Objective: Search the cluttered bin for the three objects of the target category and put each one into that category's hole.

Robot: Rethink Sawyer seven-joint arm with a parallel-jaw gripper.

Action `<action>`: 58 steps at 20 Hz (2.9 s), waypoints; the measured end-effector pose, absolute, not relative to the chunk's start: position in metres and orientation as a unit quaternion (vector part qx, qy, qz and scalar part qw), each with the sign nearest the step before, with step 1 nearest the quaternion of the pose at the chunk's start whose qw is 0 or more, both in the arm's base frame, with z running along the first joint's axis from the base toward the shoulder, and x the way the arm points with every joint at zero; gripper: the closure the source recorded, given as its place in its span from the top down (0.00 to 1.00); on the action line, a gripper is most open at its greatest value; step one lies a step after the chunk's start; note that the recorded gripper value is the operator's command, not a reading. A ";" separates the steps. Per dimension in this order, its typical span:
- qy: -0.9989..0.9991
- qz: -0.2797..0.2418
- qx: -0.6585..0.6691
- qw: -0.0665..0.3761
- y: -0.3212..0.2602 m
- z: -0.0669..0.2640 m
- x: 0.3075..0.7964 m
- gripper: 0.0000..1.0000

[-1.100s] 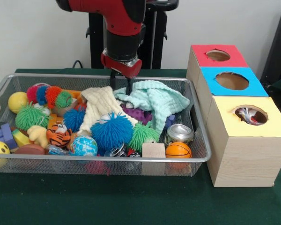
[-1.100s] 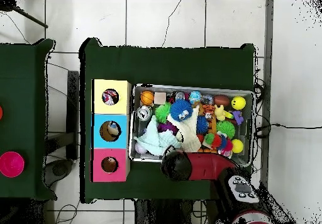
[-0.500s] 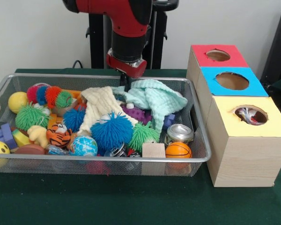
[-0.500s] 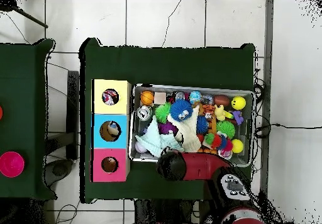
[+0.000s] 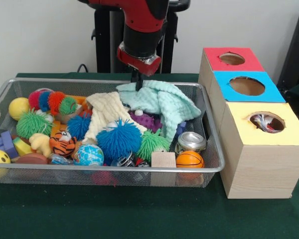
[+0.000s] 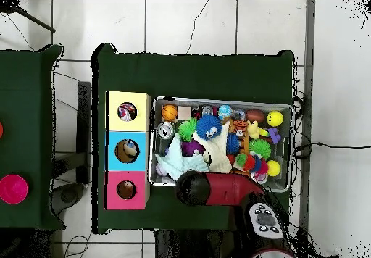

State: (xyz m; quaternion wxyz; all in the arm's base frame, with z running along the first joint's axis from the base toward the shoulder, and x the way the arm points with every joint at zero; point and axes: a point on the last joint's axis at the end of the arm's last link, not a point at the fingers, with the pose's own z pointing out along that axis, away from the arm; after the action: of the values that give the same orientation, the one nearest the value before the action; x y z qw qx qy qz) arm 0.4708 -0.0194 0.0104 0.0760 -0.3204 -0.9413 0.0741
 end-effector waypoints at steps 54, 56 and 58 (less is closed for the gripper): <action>-0.873 0.087 -0.460 0.136 -0.182 0.222 0.615 0.00; -0.874 0.089 -0.461 0.125 -0.189 0.216 0.613 0.00; -0.876 0.088 -0.460 0.115 -0.193 0.207 0.608 0.00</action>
State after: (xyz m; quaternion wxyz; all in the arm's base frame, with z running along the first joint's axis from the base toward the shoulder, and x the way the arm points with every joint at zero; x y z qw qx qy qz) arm 0.6077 -0.1931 0.2072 0.1150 -0.4597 -0.8762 0.0881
